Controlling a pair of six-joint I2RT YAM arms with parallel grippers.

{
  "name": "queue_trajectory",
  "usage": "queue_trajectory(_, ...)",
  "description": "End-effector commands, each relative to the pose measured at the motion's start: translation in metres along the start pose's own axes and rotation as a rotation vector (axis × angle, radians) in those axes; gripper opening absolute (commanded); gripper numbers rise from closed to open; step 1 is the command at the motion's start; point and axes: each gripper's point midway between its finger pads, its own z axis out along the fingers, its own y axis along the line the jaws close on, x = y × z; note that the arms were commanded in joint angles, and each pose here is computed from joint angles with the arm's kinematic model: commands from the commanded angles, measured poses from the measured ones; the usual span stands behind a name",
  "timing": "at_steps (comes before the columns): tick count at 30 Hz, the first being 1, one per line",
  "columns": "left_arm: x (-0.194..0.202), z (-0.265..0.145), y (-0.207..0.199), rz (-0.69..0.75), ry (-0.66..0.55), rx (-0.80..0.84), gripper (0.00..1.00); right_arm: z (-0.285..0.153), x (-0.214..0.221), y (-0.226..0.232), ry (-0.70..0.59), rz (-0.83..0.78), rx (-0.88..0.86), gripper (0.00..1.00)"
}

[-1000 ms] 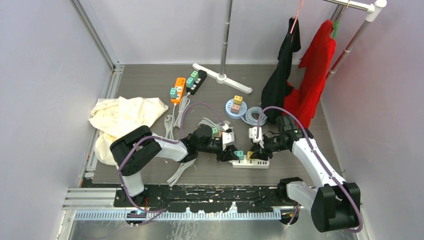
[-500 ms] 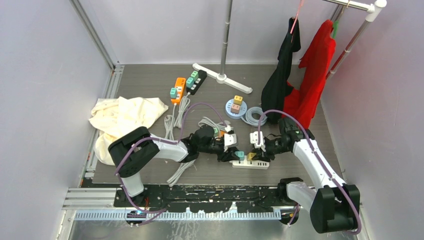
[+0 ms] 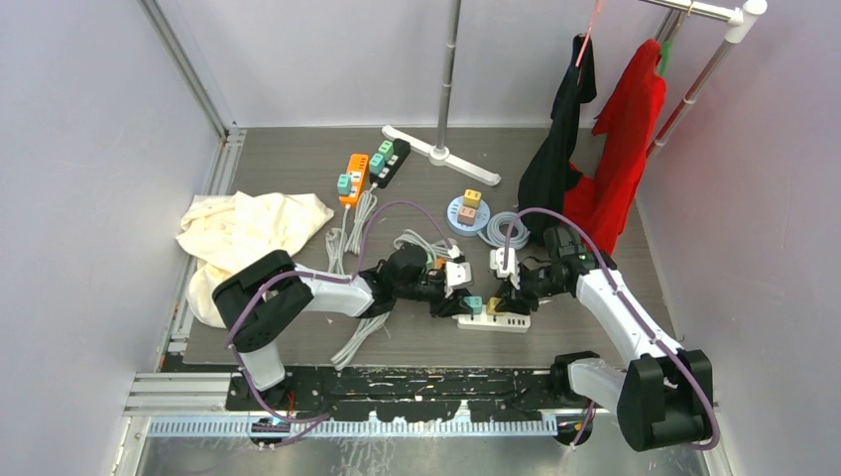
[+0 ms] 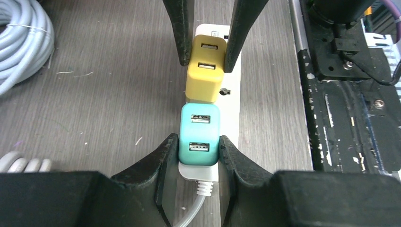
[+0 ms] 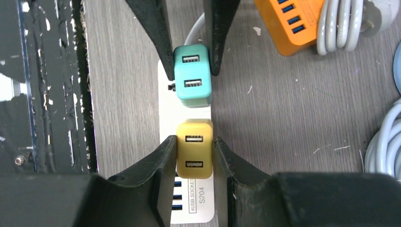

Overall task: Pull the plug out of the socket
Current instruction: Remove the plug from the socket.

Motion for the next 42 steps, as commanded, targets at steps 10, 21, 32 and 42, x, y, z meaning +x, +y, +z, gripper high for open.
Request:
queue_trajectory(10,0.059,-0.023,0.004,-0.077,0.231,-0.06,0.0,-0.028,0.023,0.0,0.103,-0.037,0.055,0.01)
queue_trajectory(21,0.057,-0.013,0.006,-0.087,0.26,-0.025,0.0,-0.009,-0.013,-0.001,-0.047,-0.012,0.016,0.01)
queue_trajectory(32,0.073,-0.017,0.0,-0.139,0.316,-0.015,0.0,-0.028,-0.019,-0.039,-0.071,0.059,0.166,0.01)
queue_trajectory(42,0.072,-0.01,0.0,-0.158,0.334,0.014,0.0,-0.007,-0.007,0.033,-0.098,-0.008,-0.071,0.01)
